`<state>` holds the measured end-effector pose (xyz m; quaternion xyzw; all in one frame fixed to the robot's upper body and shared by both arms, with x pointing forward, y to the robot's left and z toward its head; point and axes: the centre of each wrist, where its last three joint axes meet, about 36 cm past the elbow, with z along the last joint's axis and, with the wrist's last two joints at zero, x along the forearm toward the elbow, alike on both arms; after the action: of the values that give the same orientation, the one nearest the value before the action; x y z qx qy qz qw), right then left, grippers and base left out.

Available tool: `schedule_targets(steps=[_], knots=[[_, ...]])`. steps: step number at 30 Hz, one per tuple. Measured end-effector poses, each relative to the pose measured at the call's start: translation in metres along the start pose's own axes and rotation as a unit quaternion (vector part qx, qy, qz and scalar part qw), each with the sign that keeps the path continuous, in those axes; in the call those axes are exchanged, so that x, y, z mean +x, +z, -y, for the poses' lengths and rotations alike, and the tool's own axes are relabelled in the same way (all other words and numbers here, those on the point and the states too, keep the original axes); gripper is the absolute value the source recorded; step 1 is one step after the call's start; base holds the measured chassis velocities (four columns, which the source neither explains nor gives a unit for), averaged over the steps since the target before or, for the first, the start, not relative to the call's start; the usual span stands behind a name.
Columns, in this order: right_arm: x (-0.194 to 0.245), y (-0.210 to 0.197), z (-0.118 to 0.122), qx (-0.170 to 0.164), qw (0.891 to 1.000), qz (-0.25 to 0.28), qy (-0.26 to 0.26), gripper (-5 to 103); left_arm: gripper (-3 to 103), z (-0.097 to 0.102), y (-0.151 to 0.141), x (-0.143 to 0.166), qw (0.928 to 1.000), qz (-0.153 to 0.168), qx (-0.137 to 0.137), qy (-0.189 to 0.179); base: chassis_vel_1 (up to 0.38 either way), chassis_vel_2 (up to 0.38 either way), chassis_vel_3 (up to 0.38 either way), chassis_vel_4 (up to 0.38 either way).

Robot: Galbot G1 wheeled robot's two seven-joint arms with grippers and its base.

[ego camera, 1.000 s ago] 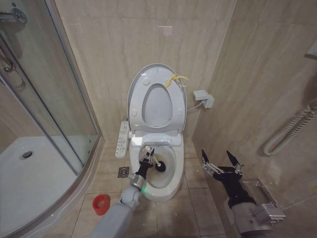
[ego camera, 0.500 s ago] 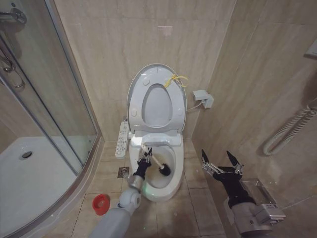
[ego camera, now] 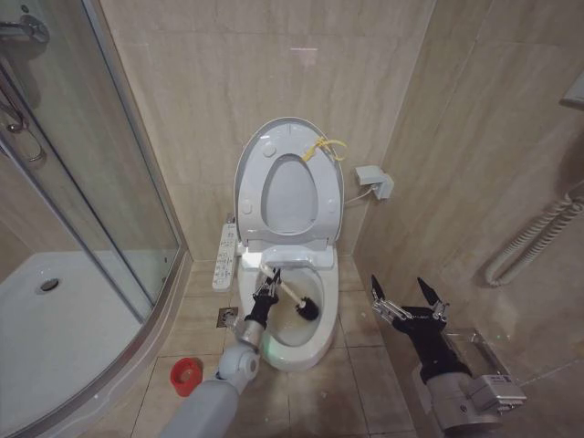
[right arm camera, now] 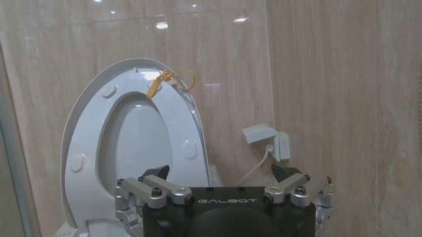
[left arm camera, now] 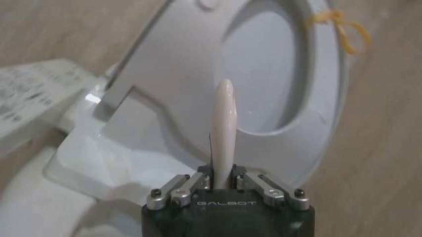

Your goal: Open the toilet lid, clean the toilet bowl with a toilet brush, close the toilet lid, and flush.

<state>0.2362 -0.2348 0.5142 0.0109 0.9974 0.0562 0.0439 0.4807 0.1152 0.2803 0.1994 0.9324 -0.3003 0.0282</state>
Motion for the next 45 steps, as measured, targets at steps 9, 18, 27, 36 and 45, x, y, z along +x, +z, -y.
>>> schedule_targets(steps=[9, 18, 27, 36, 45], knots=[[0.0, 0.0, 0.0, 0.0, 1.0, 0.0, 0.0, 100, 17, -0.026, 0.004, 0.016, 0.9932, -0.039, -0.108, 0.015, 0.0, 0.0, 0.0, 0.0], [0.0, 0.0, 0.0, 0.0, 1.0, 0.0, 0.0, 100, 17, -0.019, -0.018, 0.011, 0.9956, -0.033, -0.084, 0.026, 0.0, 0.0, 0.0, 0.0], [0.0, 0.0, 0.0, 0.0, 1.0, 0.0, 0.0, 100, 17, -0.01, -0.015, 0.01, 0.9976, -0.05, -0.043, 0.022, 0.0, 0.0, 0.0, 0.0], [0.0, 0.0, 0.0, 0.0, 1.0, 0.0, 0.0, 100, 17, -0.045, -0.015, 0.013, 0.9738, -0.051, -0.214, 0.059, 0.0, 0.0, 0.0, 0.0], [0.0, 0.0, 0.0, 0.0, 1.0, 0.0, 0.0, 100, 17, -0.044, -0.045, 0.002, 0.9589, 0.016, -0.273, 0.075, 0.0, 0.0, 0.0, 0.0]])
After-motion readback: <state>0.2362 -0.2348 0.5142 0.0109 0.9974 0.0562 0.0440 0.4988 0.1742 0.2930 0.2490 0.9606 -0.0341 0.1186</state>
